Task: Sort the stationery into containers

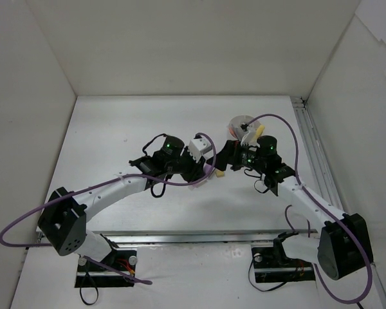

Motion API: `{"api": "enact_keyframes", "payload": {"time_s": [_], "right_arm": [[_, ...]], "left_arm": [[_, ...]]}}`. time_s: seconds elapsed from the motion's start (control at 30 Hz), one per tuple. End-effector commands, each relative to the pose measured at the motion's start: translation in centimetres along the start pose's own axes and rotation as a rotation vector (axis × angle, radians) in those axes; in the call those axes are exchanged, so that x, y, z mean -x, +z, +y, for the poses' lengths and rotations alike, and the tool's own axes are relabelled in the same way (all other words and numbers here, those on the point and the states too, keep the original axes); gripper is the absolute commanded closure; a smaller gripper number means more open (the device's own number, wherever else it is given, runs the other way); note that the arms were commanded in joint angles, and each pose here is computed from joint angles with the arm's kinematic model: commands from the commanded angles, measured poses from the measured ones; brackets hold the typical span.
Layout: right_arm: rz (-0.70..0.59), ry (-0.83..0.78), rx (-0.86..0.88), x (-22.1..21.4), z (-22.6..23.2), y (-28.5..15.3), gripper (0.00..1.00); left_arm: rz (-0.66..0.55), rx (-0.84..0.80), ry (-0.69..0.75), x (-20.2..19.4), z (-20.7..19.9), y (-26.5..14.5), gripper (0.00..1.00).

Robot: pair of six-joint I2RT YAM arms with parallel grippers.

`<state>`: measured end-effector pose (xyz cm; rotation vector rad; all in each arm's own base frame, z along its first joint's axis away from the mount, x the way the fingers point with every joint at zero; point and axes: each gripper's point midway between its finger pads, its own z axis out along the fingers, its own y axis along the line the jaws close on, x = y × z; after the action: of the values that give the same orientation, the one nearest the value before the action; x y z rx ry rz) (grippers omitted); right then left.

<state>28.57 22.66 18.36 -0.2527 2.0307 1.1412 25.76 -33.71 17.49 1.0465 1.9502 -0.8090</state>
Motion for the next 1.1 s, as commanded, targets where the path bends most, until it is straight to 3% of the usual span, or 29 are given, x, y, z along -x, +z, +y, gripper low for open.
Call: {"api": "enact_keyframes", "payload": {"time_s": [0.0, 0.3, 0.43, 0.6, 0.67, 0.73, 0.8, 0.87, 0.9, 0.93, 0.97, 1.03, 1.07], "right_arm": [[-0.090, -0.056, 0.100, 2.8, 2.8, 0.5, 0.16], [-0.046, -0.035, 0.102, 1.4, 2.7, 1.4, 0.35], [-0.036, -0.032, 0.097, 1.0, 2.8, 1.6, 0.57], [-0.001, -0.064, 0.087, 0.6, 3.3, 1.9, 0.61], [0.013, -0.070, 0.099, 0.2, 3.7, 2.1, 0.76], [0.007, -0.077, 0.100, 0.4, 3.9, 2.0, 1.00], [-0.008, -0.083, 0.085, 0.7, 3.8, 2.0, 1.00], [-0.045, -0.110, 0.049, 1.6, 3.6, 1.5, 1.00], [-0.069, -0.129, 0.028, 2.4, 3.6, 1.2, 1.00], [-0.090, -0.174, -0.002, 3.0, 3.6, 0.6, 1.00], [-0.111, -0.175, -0.109, 3.5, 1.9, 0.1, 1.00], [-0.186, -0.233, -0.223, 5.7, 0.9, -1.4, 1.00], [-0.234, -0.231, -0.347, 6.8, -1.2, -2.5, 1.00]], "left_arm": [[-0.140, 0.003, 0.074, 5.3, -0.5, -0.7, 1.00], [-0.162, 0.013, 0.056, 6.0, -0.5, -0.8, 1.00], [-0.168, 0.026, 0.046, 6.3, -0.3, -0.9, 1.00], [-0.213, 0.049, 0.033, 7.4, 0.0, -1.0, 1.00], [-0.215, 0.057, 0.030, 7.6, 0.2, -1.0, 1.00], [-0.220, 0.058, 0.023, 7.7, 0.2, -0.9, 1.00], [-0.219, 0.054, 0.020, 7.7, 0.1, -0.8, 1.00], [-0.219, 0.054, 0.020, 7.7, 0.1, -1.1, 0.89], [-0.213, 0.057, 0.017, 7.5, 0.1, -1.2, 0.76], [-0.219, 0.058, 0.017, 7.6, -0.1, -1.6, 0.49], [-0.221, 0.063, 0.015, 7.5, -0.1, -1.9, 0.36], [-0.244, 0.089, 0.011, 7.7, -0.1, -3.2, 0.14], [-0.231, 0.103, -0.003, 6.7, 0.1, -3.4, 0.12]]}}
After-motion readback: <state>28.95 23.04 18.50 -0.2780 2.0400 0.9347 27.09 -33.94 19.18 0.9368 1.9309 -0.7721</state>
